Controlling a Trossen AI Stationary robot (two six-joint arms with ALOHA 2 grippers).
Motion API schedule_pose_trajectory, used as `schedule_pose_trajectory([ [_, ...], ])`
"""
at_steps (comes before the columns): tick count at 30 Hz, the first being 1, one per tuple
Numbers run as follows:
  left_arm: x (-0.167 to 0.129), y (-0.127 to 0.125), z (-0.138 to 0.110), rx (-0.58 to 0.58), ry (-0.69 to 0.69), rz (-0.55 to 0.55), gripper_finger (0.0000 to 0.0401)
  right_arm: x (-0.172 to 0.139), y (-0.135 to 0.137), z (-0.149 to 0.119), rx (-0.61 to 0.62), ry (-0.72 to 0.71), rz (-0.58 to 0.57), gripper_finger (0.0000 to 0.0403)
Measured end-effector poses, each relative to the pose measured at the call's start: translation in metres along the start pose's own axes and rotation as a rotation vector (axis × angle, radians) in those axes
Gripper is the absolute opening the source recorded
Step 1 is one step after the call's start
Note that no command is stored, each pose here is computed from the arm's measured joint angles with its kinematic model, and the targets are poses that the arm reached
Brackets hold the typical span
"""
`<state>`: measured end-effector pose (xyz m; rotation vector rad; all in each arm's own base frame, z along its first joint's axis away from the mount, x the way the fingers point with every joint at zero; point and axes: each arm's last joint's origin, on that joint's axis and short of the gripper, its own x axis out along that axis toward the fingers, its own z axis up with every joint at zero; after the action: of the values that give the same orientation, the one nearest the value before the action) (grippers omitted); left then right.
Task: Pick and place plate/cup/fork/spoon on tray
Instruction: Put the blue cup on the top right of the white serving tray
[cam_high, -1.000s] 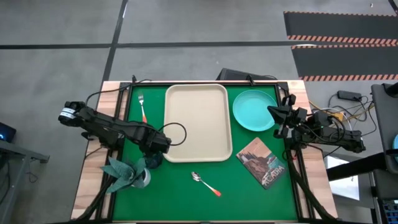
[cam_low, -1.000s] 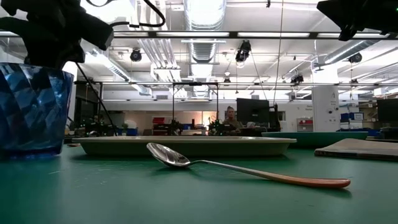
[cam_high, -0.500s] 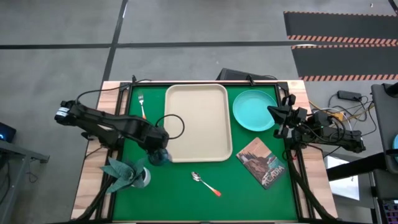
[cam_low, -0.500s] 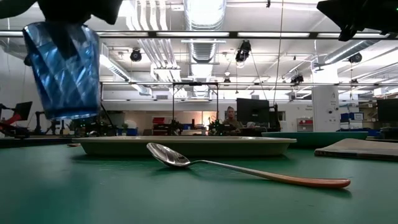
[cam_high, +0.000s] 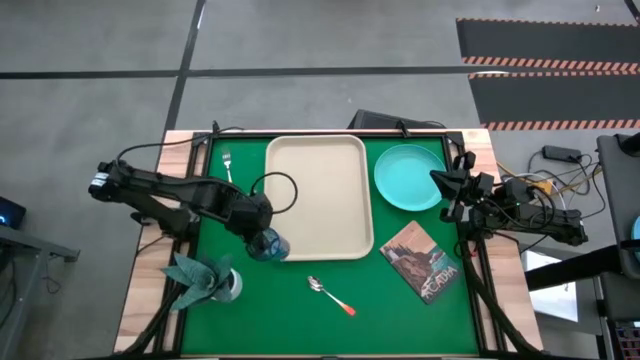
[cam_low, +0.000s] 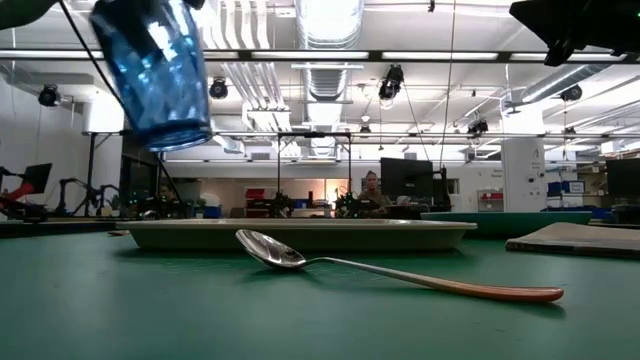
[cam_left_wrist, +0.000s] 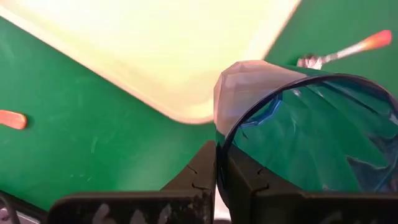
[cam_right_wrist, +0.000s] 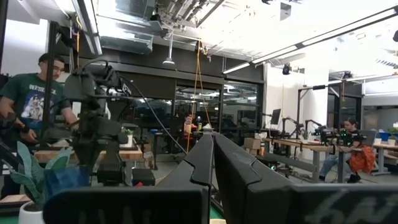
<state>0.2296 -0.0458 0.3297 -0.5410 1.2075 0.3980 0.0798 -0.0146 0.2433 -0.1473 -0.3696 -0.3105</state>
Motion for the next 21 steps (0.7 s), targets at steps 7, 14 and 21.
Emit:
schedule_pose_trajectory([
  [7, -0.002, 0.012, 0.019, -0.092, -0.090, 0.031, 0.0001, 0.000, 0.000, 0.000, -0.001, 0.000, -0.001, 0.0009],
  [14, 0.010, 0.040, 0.048, -0.201, -0.093, 0.115, 0.0001, 0.000, 0.000, 0.000, -0.004, -0.001, 0.000, 0.0009],
  [21, 0.013, 0.066, 0.079, -0.192, -0.100, 0.145, 0.0001, 0.000, -0.001, 0.007, 0.034, -0.018, -0.003, 0.0009],
])
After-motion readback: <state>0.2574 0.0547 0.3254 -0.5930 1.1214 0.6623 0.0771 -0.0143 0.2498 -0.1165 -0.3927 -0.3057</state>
